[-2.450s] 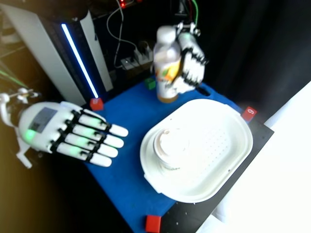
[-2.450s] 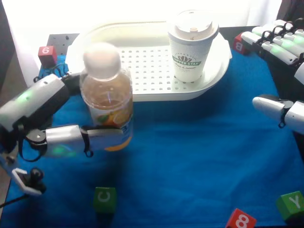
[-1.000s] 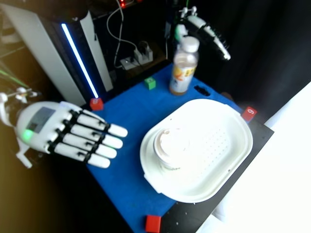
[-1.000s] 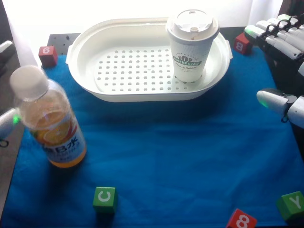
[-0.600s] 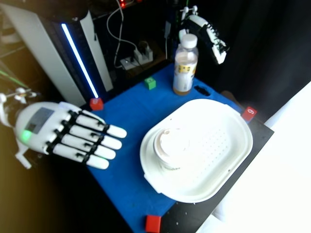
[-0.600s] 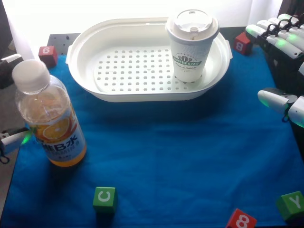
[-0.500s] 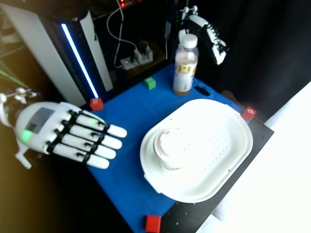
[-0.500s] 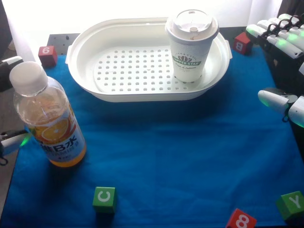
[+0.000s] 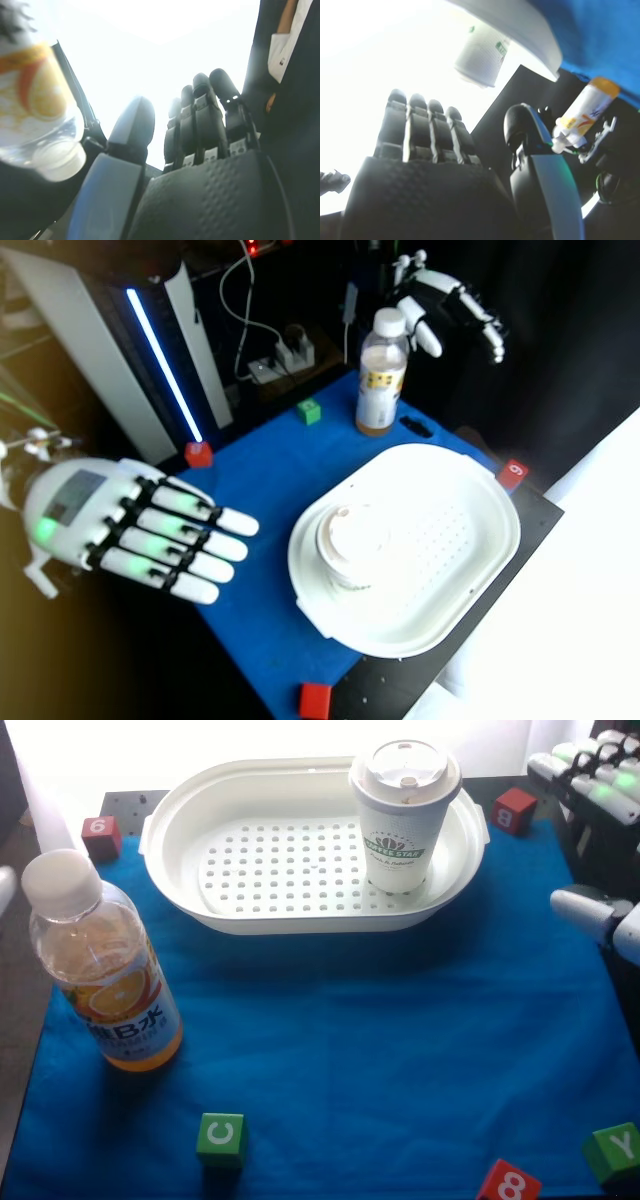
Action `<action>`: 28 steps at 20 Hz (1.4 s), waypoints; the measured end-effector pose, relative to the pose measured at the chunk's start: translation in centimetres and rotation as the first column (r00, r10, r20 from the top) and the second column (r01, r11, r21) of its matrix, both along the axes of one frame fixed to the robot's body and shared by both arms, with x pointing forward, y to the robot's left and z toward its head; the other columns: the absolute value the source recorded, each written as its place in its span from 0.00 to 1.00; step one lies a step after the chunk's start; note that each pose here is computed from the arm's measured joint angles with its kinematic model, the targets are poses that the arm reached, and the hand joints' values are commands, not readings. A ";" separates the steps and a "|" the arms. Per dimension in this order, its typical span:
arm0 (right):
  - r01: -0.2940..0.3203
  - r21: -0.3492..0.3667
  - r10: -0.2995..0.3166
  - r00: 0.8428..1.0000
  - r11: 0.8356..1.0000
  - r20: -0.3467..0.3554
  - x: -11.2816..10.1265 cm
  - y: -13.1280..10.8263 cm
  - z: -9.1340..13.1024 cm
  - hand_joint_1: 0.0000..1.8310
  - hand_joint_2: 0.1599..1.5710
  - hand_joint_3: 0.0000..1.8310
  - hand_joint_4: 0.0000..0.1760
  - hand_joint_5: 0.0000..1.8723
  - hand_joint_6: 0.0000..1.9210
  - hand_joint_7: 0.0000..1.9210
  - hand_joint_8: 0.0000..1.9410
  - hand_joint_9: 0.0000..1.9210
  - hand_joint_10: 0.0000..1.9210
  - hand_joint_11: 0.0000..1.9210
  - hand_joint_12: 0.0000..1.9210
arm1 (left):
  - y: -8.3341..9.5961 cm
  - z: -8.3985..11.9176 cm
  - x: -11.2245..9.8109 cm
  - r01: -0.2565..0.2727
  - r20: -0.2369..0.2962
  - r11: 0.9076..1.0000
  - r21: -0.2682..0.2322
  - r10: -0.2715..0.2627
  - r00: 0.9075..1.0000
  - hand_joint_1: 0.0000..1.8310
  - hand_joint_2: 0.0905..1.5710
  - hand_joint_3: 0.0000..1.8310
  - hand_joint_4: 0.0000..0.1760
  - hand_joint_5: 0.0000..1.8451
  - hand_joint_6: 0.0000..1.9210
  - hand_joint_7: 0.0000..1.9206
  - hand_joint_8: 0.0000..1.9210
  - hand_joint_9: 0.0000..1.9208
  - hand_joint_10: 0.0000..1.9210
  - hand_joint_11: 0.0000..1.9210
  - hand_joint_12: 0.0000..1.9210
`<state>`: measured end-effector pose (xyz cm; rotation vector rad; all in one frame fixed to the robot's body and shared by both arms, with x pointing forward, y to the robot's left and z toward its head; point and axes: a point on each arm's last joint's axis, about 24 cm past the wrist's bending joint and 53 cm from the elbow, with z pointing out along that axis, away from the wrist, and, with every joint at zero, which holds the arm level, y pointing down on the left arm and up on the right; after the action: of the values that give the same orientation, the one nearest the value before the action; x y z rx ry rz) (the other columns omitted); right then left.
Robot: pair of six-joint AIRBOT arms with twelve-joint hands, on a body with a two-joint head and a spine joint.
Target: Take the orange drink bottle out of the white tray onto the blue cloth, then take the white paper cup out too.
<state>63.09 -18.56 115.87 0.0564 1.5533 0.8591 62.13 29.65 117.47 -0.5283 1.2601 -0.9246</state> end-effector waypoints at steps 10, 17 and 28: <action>-0.093 0.005 0.092 0.993 0.996 0.078 6.2 6.9 2.9 0.19 0.81 0.00 0.40 0.00 0.00 0.00 0.00 0.00 0.00 0.00 0.00 | -5.7 2.1 3.0 0.144 0.061 0.989 0.019 -0.144 0.988 0.24 0.82 0.00 0.93 0.01 0.00 0.00 0.00 0.00 0.00 0.00 0.23; -0.087 -0.034 0.086 0.996 0.996 -0.014 10.3 9.7 0.2 0.25 0.72 0.00 0.21 0.00 0.00 0.00 0.00 0.00 0.00 0.00 0.00 | -6.6 2.1 3.7 0.165 0.051 0.986 0.032 -0.167 0.985 0.24 0.82 0.00 0.78 0.01 0.00 0.00 0.00 0.00 0.00 0.00 0.08; -0.084 -0.045 0.080 0.994 0.995 -0.071 11.8 11.3 -2.1 0.36 0.69 0.00 0.07 0.00 0.00 0.00 0.00 0.00 0.00 0.02 0.01 | -6.4 2.4 4.1 0.158 0.057 0.987 0.028 -0.160 0.986 0.26 0.86 0.00 0.80 0.03 0.00 0.00 0.00 0.01 0.00 0.00 0.28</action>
<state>74.89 -7.26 113.82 -0.0121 1.6499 0.8924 66.27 23.26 119.90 -0.3831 1.2714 -1.0502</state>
